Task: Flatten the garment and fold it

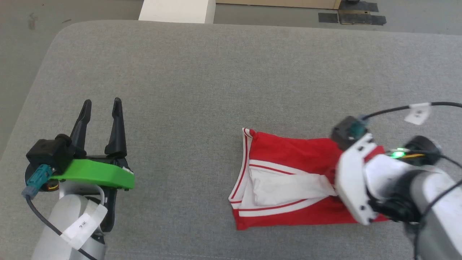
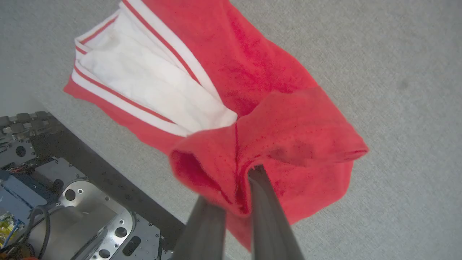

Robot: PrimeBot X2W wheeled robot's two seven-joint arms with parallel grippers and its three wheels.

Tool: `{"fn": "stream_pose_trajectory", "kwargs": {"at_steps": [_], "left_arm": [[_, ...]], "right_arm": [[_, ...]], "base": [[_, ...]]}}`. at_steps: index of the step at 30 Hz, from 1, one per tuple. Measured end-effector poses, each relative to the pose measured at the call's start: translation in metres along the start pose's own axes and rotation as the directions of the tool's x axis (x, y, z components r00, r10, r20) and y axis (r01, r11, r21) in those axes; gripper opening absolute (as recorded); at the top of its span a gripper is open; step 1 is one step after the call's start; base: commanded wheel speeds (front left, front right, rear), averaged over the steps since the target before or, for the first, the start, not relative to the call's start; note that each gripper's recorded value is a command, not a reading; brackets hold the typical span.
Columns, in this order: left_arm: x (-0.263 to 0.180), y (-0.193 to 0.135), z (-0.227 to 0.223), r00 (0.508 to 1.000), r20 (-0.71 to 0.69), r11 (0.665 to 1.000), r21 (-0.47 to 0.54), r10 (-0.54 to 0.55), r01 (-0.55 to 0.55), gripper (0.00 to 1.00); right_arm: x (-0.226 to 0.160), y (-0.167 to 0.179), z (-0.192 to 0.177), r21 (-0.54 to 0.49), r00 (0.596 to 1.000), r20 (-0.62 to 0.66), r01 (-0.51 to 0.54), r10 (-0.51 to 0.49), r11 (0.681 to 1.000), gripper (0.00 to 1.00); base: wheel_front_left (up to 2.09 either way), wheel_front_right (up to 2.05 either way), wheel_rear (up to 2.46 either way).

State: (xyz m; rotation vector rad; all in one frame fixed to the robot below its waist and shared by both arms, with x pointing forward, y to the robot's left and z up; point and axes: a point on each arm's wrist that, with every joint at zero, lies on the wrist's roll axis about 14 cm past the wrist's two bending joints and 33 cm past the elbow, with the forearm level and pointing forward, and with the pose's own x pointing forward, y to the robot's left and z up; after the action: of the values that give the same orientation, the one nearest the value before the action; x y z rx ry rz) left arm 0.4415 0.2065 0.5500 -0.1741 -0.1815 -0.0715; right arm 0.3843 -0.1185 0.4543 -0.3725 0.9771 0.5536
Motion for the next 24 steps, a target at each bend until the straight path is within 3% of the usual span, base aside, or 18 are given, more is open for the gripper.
{"fn": "stream_pose_trajectory", "kwargs": {"at_steps": [8,21,22,23,24], "left_arm": [[-0.002,0.009,0.000,1.000,0.000,1.000,0.001,0.026,-0.026,1.00],[-0.004,0.021,-0.017,0.997,-0.042,0.998,0.002,0.064,-0.064,1.00],[-0.004,0.021,-0.018,0.997,-0.044,0.998,0.002,0.065,-0.065,1.00],[-0.004,0.021,-0.018,0.997,-0.045,0.998,0.001,0.066,-0.066,1.00],[-0.004,0.021,-0.018,0.997,-0.045,0.998,0.001,0.066,-0.066,1.00]], "right_arm": [[0.036,0.053,0.034,-0.040,0.986,0.072,-0.150,0.153,0.988,0.00],[0.104,0.093,0.034,-0.060,0.971,0.033,-0.233,0.235,0.971,0.00],[0.105,0.094,0.036,-0.055,0.970,0.042,-0.236,0.238,0.970,0.19],[0.106,0.095,0.037,-0.052,0.969,0.048,-0.239,0.242,0.970,0.78],[0.106,0.096,0.038,-0.051,0.968,0.055,-0.242,0.244,0.969,1.00]], "base": [[0.00,0.00,0.00],[0.00,0.00,0.00],[0.00,0.00,0.00],[0.00,0.00,0.00],[0.00,0.00,0.00]]}}
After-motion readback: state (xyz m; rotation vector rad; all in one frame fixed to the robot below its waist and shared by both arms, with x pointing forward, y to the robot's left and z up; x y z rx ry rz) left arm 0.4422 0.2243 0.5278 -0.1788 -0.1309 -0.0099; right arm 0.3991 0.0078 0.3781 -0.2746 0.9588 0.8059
